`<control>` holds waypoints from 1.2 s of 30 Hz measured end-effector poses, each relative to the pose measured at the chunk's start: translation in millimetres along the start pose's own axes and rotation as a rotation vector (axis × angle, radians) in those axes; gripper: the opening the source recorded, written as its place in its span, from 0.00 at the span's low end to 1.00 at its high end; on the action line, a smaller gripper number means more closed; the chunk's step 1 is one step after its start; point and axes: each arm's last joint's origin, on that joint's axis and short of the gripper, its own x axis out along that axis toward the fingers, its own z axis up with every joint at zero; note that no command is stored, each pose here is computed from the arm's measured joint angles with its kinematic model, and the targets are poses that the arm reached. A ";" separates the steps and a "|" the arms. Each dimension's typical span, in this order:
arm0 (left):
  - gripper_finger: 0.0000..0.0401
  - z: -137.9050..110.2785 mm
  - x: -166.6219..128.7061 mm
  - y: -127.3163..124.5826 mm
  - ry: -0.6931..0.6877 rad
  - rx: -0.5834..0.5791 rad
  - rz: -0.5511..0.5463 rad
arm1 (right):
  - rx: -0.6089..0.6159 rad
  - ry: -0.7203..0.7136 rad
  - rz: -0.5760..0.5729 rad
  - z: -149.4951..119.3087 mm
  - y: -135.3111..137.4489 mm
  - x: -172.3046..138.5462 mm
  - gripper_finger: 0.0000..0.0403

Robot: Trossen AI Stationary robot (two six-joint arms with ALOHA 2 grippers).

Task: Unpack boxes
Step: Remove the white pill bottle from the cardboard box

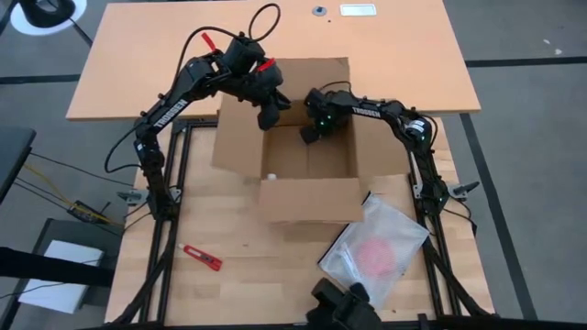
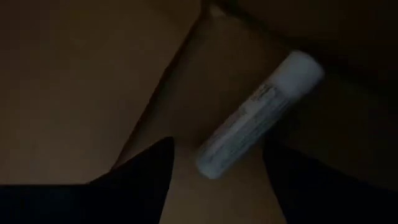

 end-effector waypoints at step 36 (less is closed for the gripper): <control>0.20 2.5 -43.2 -9.5 -0.071 0.003 0.094 | -0.392 -0.306 0.169 -65.7 45.2 -178.4 0.14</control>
